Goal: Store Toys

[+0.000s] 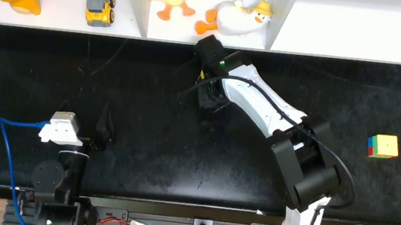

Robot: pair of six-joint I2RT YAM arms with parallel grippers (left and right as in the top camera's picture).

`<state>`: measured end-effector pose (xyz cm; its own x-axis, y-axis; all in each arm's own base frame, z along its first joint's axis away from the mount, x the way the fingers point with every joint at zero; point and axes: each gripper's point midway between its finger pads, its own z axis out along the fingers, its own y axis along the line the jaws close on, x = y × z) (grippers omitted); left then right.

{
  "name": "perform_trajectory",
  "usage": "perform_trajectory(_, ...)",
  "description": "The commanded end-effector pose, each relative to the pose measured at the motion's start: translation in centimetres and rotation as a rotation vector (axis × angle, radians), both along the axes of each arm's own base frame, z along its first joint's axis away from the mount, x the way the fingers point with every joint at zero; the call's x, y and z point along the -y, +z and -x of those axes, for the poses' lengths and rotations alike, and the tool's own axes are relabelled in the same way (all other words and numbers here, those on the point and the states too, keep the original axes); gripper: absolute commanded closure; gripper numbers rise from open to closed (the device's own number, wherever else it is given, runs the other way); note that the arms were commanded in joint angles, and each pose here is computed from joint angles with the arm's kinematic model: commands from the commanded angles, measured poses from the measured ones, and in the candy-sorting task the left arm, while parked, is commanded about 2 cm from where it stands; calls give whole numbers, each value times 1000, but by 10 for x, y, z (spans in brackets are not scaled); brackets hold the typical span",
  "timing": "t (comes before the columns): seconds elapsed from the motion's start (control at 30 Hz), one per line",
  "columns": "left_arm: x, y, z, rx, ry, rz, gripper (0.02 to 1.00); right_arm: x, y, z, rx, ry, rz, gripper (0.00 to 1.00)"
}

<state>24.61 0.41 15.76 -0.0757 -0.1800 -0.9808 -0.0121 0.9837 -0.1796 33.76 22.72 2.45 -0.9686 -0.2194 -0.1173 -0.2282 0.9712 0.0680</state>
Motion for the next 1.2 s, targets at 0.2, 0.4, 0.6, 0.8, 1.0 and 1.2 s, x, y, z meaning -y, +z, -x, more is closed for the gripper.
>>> perform_trajectory(0.2,4,0,0,5,-22,8,20,-7,-10,10,-69,4,-26,956)
perform_trajectory(0.4,4,0,0,5,-21,8,20,-6,18,18,-136,3,-13,956)
perform_trajectory(0.6,4,0,0,5,-21,8,20,7,66,36,-197,-70,26,956)
perform_trajectory(0.8,4,0,0,5,-21,8,23,36,119,49,-104,-130,69,956)
perform_trajectory(1.0,4,0,0,5,-22,8,20,91,160,56,-3,-244,85,954)
perform_trajectory(1.2,4,0,0,5,-21,8,20,178,163,66,13,-472,110,956)
